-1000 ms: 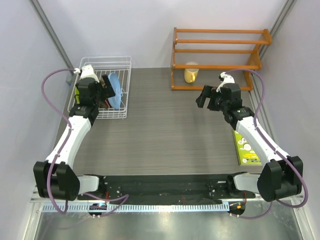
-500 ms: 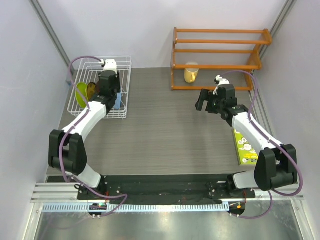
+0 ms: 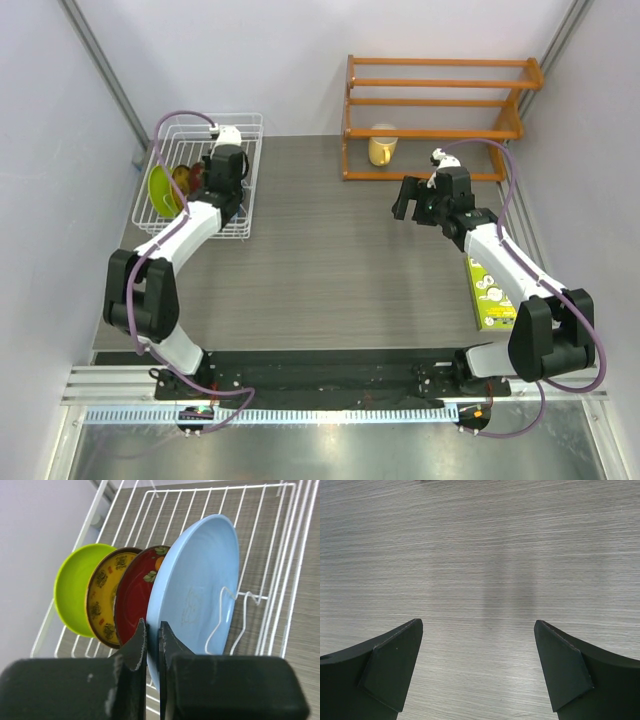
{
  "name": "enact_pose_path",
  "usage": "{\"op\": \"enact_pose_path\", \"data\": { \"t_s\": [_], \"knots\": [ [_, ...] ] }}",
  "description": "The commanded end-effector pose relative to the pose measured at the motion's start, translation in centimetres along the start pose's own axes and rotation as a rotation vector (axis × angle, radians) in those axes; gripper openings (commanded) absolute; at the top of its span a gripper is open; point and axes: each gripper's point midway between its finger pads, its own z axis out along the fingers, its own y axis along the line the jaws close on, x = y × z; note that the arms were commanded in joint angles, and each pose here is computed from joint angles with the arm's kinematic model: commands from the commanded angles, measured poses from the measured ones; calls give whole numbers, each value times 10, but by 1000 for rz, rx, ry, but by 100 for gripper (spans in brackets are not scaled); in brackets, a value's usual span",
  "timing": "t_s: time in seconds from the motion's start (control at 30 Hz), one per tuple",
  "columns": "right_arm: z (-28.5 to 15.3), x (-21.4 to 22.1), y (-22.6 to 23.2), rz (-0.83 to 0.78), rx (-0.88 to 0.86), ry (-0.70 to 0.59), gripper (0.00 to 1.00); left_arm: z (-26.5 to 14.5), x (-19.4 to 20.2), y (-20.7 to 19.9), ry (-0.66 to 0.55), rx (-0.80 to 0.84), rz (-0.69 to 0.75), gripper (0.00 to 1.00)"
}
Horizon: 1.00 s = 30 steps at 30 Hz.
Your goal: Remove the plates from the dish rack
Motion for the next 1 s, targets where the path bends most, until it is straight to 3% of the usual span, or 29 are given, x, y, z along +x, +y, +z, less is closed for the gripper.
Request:
{"op": "enact_pose_path", "data": {
  "t_s": [0.0,0.33,0.43,0.47,0.5,0.57,0.6,0.97],
  "knots": [
    [-8,-21,4,-10,-2,-61,100,-17,-40,2,-98,-68,7,0],
    [-19,-23,3,-15,7,-73,100,-92,-138,40,-272,-333,103,0],
    [-25,-25,4,-17,3,-85,100,-111,-152,49,-299,-332,39,0],
    [-27,-27,-2,-14,37,-96,100,-116,-155,49,-305,-307,5,0],
    [-33,-31,-2,-12,39,-114,100,-121,-150,37,-284,-195,68,0],
    [-39,-35,2,-18,20,-130,100,-130,-152,21,-287,-37,-67,0],
    [-45,-40,6,-19,0,-150,100,-139,-146,11,-268,78,-65,0],
    [-65,-48,87,102,-437,-145,99,-168,-62,-103,1,642,-326,0]
  ]
}}
